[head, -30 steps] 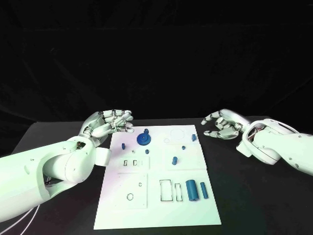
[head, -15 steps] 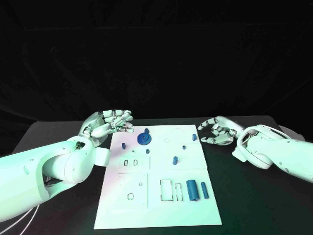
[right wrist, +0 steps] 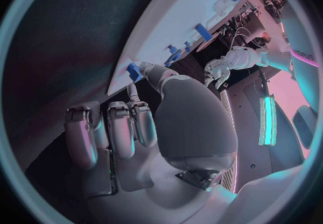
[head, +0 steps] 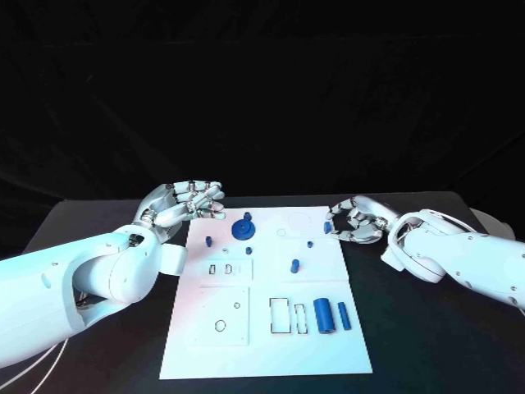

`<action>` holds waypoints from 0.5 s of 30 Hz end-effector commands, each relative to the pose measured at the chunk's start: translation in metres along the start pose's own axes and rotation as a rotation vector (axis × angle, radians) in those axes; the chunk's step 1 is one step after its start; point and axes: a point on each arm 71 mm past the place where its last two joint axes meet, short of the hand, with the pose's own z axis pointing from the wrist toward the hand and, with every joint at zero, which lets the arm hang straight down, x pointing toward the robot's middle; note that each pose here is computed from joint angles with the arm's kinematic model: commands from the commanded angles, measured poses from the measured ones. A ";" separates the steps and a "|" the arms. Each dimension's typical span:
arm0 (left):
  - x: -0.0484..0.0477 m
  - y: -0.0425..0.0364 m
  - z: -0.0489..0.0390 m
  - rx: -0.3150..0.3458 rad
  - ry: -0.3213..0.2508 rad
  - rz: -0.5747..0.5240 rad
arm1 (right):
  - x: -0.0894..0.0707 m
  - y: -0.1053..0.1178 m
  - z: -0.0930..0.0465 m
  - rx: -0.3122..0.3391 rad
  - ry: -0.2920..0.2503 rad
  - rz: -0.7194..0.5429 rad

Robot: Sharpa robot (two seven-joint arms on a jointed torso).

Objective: Assemble the parts on the task board

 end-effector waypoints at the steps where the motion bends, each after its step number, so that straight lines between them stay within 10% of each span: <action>1: 0.0028 -0.0012 0.0000 0.008 0.020 -0.012 | 0.001 -0.001 0.001 0.013 0.000 -0.017; 15: 0.0038 -0.0013 -0.0006 0.006 0.023 -0.014 | 0.006 0.004 0.009 0.018 0.007 -0.019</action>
